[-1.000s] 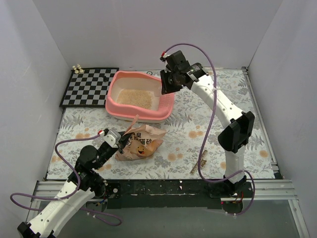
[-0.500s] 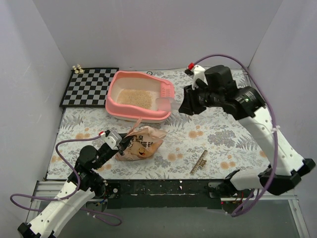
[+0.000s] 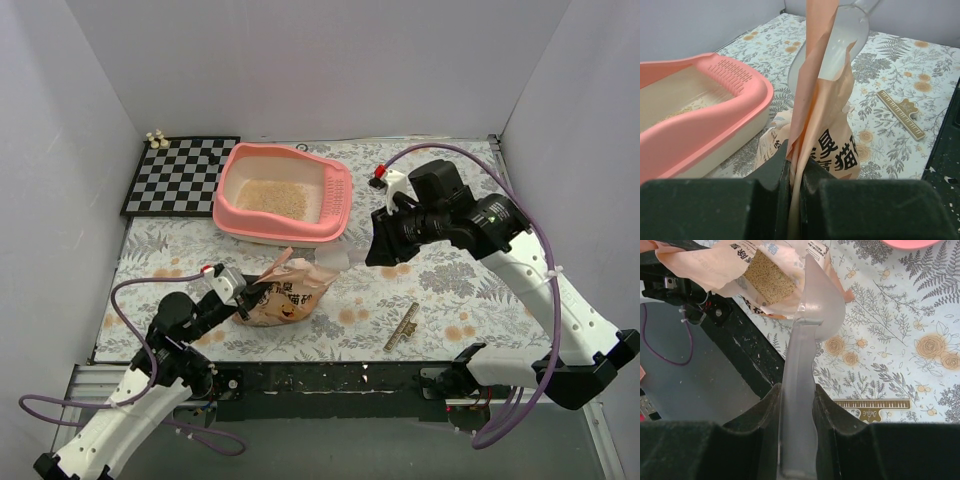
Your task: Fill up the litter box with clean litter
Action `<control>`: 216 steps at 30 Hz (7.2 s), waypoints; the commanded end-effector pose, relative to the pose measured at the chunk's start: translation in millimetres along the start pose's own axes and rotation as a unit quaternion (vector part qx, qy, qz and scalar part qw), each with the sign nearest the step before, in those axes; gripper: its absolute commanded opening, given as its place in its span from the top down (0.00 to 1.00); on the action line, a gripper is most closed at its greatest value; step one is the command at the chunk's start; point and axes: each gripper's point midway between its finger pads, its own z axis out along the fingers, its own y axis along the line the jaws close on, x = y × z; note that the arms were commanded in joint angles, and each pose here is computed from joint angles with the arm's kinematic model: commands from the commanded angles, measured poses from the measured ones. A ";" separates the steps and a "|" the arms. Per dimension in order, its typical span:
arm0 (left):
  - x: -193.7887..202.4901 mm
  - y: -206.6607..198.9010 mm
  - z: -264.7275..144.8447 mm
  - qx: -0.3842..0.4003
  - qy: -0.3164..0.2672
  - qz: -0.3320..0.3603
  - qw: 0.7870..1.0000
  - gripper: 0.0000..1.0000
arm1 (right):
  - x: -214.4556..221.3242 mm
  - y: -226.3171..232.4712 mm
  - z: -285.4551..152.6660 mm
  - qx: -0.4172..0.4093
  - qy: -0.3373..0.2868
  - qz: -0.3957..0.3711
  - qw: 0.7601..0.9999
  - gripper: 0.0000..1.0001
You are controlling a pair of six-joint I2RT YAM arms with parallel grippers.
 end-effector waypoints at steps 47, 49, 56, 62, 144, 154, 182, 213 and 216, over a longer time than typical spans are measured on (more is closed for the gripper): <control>-37.4 -36.3 9.4 0.119 -0.059 0.030 0.991 1.00 | 80.6 37.0 159.5 -0.308 0.187 0.048 0.931 0.99; -37.8 -37.5 9.2 0.120 -0.061 0.029 0.990 1.00 | 83.6 41.5 160.9 -0.336 0.183 0.053 0.922 0.99; -34.3 -34.5 10.4 0.110 -0.058 0.028 0.992 1.00 | 80.6 59.1 162.8 -0.385 0.157 0.056 0.908 0.99; -32.8 -34.0 8.6 0.104 -0.060 0.027 0.992 1.00 | 65.5 70.8 154.4 -0.410 0.112 0.048 0.904 0.99; -59.8 42.5 -12.8 -0.124 -0.116 0.041 0.985 1.00 | -4.5 -0.3 47.9 -0.264 -0.226 0.311 0.885 0.99; -62.4 45.6 -15.1 -0.134 -0.120 0.034 0.983 1.00 | -68.6 -67.7 111.0 -0.087 -0.144 0.251 0.953 0.99; -57.6 62.3 -13.5 -0.174 -0.101 0.013 0.979 1.00 | -113.4 -106.3 99.8 0.256 0.028 0.015 0.966 0.99; -41.7 -26.0 -8.1 0.075 -0.053 0.013 0.996 1.00 | 29.3 19.8 -2.9 -0.025 0.046 -0.012 0.999 0.99; -37.6 -25.9 -6.0 0.077 -0.045 0.009 0.996 1.00 | 32.7 24.5 -3.7 -0.036 0.048 -0.015 0.998 0.99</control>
